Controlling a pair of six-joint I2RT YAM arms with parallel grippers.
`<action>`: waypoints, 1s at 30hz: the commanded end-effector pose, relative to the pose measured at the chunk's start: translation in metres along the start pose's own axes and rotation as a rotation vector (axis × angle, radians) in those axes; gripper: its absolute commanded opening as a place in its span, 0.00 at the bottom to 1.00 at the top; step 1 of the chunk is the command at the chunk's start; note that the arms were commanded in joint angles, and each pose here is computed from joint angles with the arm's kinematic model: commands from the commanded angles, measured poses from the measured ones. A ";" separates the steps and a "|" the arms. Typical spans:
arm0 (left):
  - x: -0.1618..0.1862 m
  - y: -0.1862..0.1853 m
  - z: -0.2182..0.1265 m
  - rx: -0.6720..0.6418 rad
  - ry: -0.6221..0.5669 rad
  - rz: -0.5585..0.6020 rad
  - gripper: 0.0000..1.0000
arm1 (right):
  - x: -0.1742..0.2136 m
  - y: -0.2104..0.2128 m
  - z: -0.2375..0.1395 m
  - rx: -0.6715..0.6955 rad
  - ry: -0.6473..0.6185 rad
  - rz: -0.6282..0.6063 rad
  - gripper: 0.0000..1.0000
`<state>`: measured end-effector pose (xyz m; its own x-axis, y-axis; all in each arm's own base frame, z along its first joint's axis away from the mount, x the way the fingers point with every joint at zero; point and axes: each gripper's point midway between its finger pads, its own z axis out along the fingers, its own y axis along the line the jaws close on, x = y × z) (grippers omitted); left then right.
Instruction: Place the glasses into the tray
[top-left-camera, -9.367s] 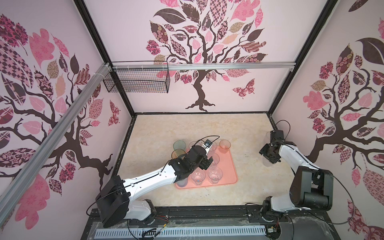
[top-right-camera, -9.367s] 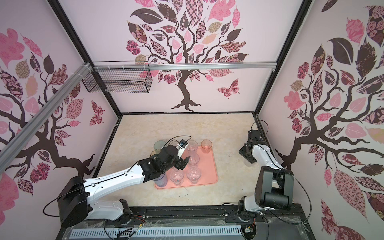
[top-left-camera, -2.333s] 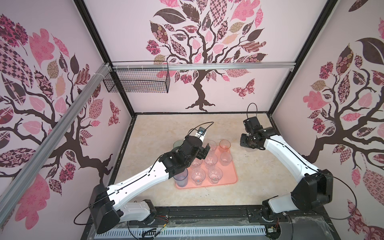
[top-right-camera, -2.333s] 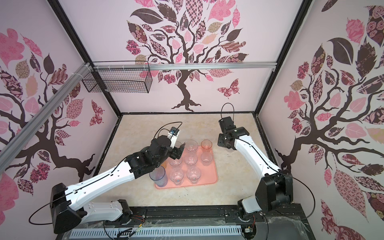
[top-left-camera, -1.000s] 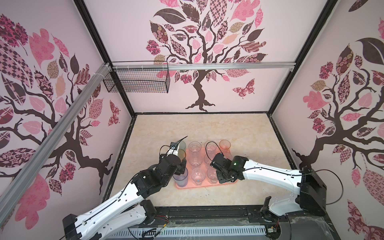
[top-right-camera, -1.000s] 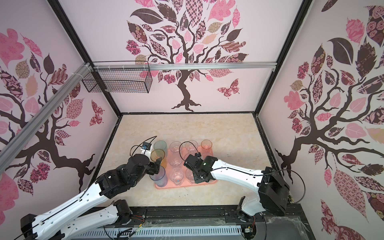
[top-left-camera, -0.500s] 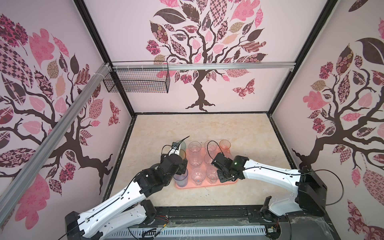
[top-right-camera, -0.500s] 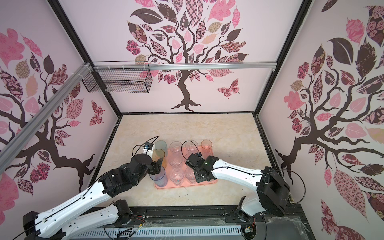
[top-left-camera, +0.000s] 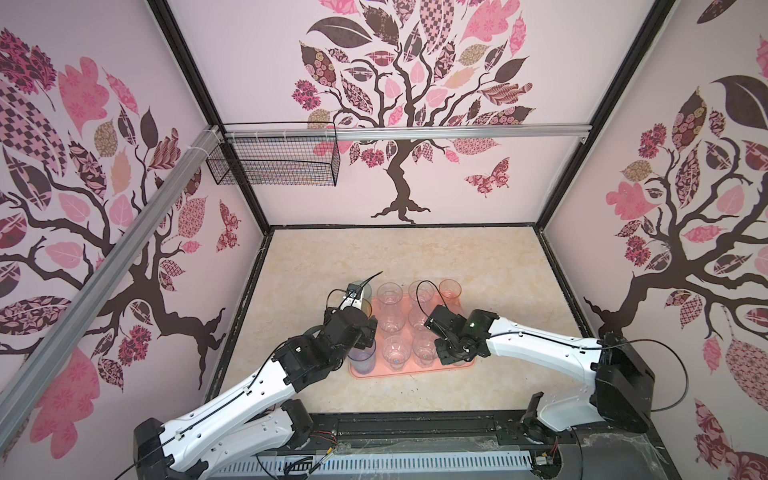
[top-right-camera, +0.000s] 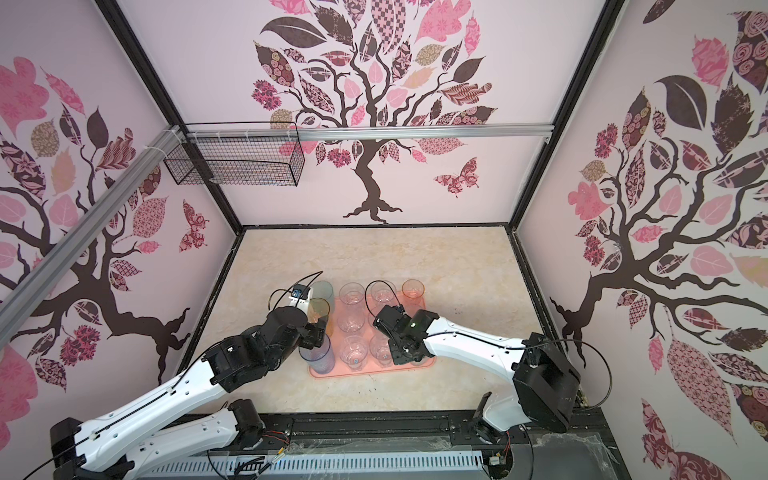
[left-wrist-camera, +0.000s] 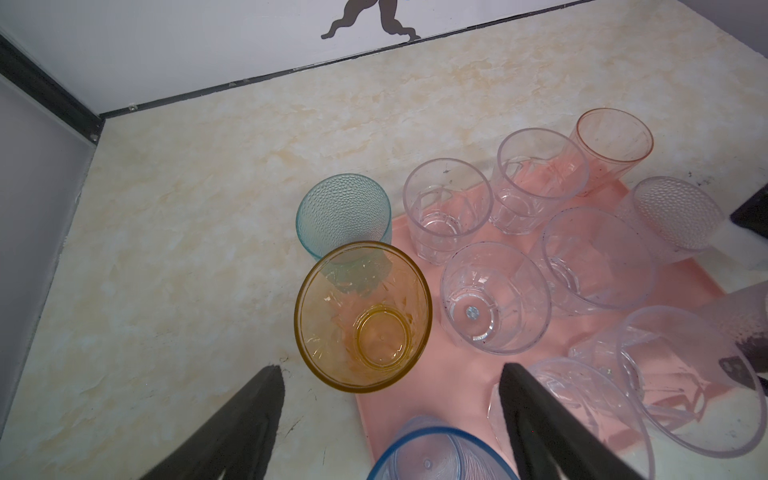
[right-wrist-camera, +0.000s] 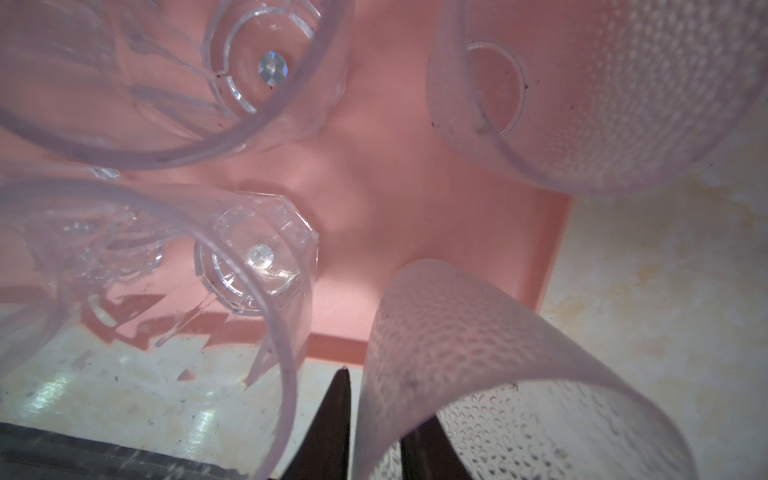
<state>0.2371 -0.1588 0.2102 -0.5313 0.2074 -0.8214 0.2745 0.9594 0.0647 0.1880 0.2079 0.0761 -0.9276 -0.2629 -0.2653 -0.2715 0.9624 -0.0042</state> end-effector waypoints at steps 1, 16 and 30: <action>-0.005 -0.003 0.001 0.009 -0.014 -0.021 0.85 | -0.004 -0.003 -0.014 0.009 -0.005 -0.010 0.29; -0.007 0.001 0.004 -0.024 -0.018 0.002 0.85 | -0.021 -0.009 -0.073 -0.012 -0.080 -0.036 0.54; -0.015 0.014 0.004 -0.102 -0.037 0.048 0.86 | -0.089 -0.064 -0.116 0.108 -0.339 0.076 0.60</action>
<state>0.2458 -0.1529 0.2058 -0.5207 0.2584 -0.8137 0.2433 0.9585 0.1486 0.2352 0.1764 0.1802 -0.8635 -0.2004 -0.4627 -0.2098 0.9772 -0.0317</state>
